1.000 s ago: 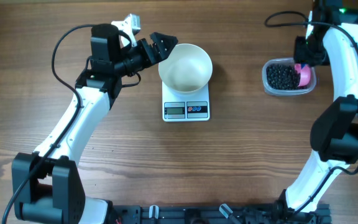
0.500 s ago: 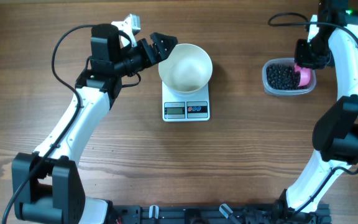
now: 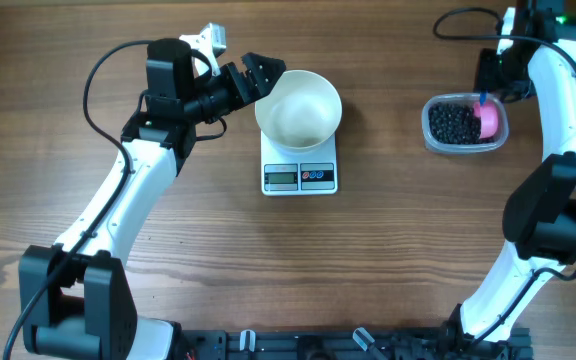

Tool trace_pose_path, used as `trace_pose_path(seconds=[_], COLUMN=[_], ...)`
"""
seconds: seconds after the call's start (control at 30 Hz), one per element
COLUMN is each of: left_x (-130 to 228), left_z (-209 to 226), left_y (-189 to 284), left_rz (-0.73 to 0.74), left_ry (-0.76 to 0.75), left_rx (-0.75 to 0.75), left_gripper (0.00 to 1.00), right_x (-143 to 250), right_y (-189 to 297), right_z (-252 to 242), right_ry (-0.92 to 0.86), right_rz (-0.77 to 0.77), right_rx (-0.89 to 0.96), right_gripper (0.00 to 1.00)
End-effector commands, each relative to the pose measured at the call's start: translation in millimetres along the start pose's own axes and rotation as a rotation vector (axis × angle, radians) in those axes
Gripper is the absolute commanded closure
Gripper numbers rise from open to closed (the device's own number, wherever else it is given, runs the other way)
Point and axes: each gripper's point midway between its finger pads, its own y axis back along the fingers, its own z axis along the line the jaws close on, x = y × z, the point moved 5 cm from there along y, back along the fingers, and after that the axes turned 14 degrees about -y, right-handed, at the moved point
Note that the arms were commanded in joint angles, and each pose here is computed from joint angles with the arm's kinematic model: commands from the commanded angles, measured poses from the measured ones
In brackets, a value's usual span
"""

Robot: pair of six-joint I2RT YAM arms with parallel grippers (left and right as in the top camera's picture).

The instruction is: Scoop item into bowl and weigh 150g on scale

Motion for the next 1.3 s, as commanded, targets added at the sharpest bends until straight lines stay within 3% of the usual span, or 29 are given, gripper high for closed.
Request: trace_pose_path(seconds=[0.0,0.03,0.1,0.17,0.37,0.6,0.7,0.83,0.97,1.07,1.27], left_x=[-5,-5,-5,-5,-5,-6,-5,-5,-5,-5,-5], left_z=[-3,-3,-3,-3,-3,-3,-3,-3,-3,-3,-3], left_y=[5,5,5,5,5,5,5,5,5,5,5], left_rz=[-0.016,-0.016,-0.016,-0.016,-0.016,-0.017,-0.016,-0.016,-0.016,-0.016,-0.016], left_ry=[-0.031,-0.031,-0.031,-0.031,-0.031,-0.032,-0.031,-0.031,-0.031,-0.031,-0.031], left_rx=[0.006,0.006,0.006,0.006,0.006,0.006,0.006,0.006,0.006,0.006,0.006], left_gripper=[0.00,0.00,0.00,0.00,0.00,0.00,0.00,0.00,0.00,0.00,0.00], right_x=[-4,-3,-2,-2,15,47,48,49,44,38,48], right_y=[-18,-18,-18,-18,-5,8,8,6,3,1,3], right_z=[12,15,16,15,-15,-24,-24,-23,-22,-20,-16], right_ry=[0.000,0.001,0.001,0.003,0.036,-0.018,-0.017,-0.021,-0.021,-0.026,-0.056], right_rz=[-0.016,-0.009,-0.003,-0.003,0.057,0.207,0.214,0.217,0.187,0.156,0.209], right_rx=[-0.066,-0.093,-0.100,-0.094,0.123,0.165,0.167,0.153,0.148,0.140,0.104], right_gripper=[0.48,0.54,0.82,0.96,0.96,0.92,0.86,0.86,0.77,0.62,0.54])
